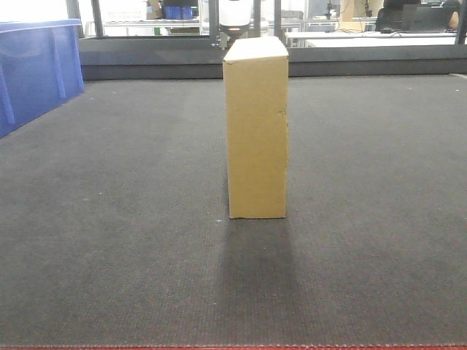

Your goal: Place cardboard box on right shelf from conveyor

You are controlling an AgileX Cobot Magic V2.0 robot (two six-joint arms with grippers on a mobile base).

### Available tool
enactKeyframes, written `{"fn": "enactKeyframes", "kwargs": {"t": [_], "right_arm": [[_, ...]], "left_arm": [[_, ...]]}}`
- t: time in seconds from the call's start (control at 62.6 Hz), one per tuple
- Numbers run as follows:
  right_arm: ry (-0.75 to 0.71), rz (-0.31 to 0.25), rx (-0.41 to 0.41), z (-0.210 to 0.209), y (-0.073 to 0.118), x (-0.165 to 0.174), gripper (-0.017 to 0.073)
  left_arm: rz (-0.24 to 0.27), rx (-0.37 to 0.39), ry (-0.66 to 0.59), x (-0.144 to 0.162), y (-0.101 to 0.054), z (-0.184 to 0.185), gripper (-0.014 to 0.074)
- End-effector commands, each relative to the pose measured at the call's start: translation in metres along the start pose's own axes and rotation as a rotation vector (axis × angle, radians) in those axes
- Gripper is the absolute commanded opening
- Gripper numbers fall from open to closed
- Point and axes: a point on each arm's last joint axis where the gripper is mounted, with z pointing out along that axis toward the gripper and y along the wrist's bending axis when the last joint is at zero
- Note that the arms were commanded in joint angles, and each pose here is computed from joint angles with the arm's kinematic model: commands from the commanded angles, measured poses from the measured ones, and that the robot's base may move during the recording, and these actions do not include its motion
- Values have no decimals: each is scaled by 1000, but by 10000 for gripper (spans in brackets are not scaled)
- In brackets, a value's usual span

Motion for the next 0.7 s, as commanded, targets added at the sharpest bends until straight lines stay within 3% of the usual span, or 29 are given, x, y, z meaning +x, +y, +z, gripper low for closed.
{"fn": "enactKeyframes", "kwargs": {"t": [0.0, 0.687], "right_arm": [[-102, -8, -7, -2, 1, -10, 58], [-104, -8, -7, -2, 1, -10, 58]], "left_arm": [[-10, 0, -106, -10, 0, -2, -119], [-10, 0, -106, -10, 0, -2, -119]]}}
